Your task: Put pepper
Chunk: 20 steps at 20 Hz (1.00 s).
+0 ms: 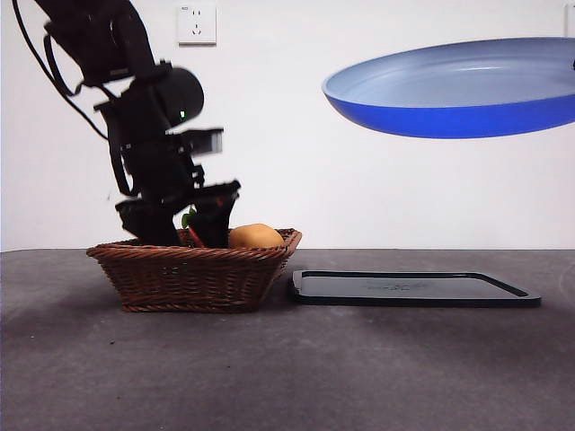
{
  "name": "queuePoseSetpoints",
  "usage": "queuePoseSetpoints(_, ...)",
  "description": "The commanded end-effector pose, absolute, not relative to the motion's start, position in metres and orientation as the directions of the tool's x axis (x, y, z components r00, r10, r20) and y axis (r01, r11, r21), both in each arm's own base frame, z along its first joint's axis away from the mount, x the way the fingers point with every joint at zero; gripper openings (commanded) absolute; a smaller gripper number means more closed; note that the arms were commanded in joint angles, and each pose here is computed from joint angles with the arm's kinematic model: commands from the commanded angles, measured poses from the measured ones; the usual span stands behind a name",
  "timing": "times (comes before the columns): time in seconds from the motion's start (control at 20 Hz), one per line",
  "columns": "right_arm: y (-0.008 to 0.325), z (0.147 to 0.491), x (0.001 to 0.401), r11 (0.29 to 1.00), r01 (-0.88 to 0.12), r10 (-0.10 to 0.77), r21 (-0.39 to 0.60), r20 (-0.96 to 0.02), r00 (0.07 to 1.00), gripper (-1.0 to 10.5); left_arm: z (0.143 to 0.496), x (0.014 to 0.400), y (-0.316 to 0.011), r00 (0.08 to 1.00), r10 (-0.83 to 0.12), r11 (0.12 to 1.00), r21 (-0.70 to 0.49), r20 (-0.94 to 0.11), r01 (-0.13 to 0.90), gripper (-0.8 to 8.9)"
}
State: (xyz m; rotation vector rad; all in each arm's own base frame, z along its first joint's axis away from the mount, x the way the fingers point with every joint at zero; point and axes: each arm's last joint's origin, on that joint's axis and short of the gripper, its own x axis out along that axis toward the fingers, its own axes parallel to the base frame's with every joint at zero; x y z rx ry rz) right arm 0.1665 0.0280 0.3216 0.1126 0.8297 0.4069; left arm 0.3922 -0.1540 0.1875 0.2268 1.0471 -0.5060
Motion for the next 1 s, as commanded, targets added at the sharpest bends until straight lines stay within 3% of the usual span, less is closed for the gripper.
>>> queuePoseSetpoints(0.05, 0.028, 0.328, 0.168, 0.916, -0.307, 0.399, 0.26, -0.674, 0.621, 0.1, 0.175, 0.397, -0.16, 0.378, -0.283, 0.855, -0.053, -0.881, 0.515, 3.61)
queuePoseSetpoints(0.2, 0.028, 0.328, 0.168, 0.916, -0.307, 0.399, 0.26, -0.674, 0.622, 0.1, 0.171, 0.397, -0.161, 0.376, -0.267, 0.858, -0.041, -0.887, 0.512, 3.26)
queuePoseSetpoints(0.45, 0.028, 0.328, 0.168, 0.916, -0.307, 0.399, 0.259, -0.675, 0.621, 0.1, 0.172, 0.395, -0.164, 0.373, -0.265, 0.855, -0.037, -0.889, 0.518, 1.29)
queuePoseSetpoints(0.7, 0.028, 0.328, 0.169, 0.916, -0.306, 0.399, 0.259, -0.676, 0.62, 0.1, 0.183, 0.391, -0.163, 0.38, -0.269, 0.856, -0.039, -0.885, 0.516, 1.22)
queuePoseSetpoints(1.0, 0.029, 0.322, 0.177, 0.918, -0.283, 0.395, 0.278, -0.702, 0.592, 0.1, 0.245, 0.37, -0.157, 0.463, -0.325, 0.853, -0.044, -0.825, 0.521, 1.22)
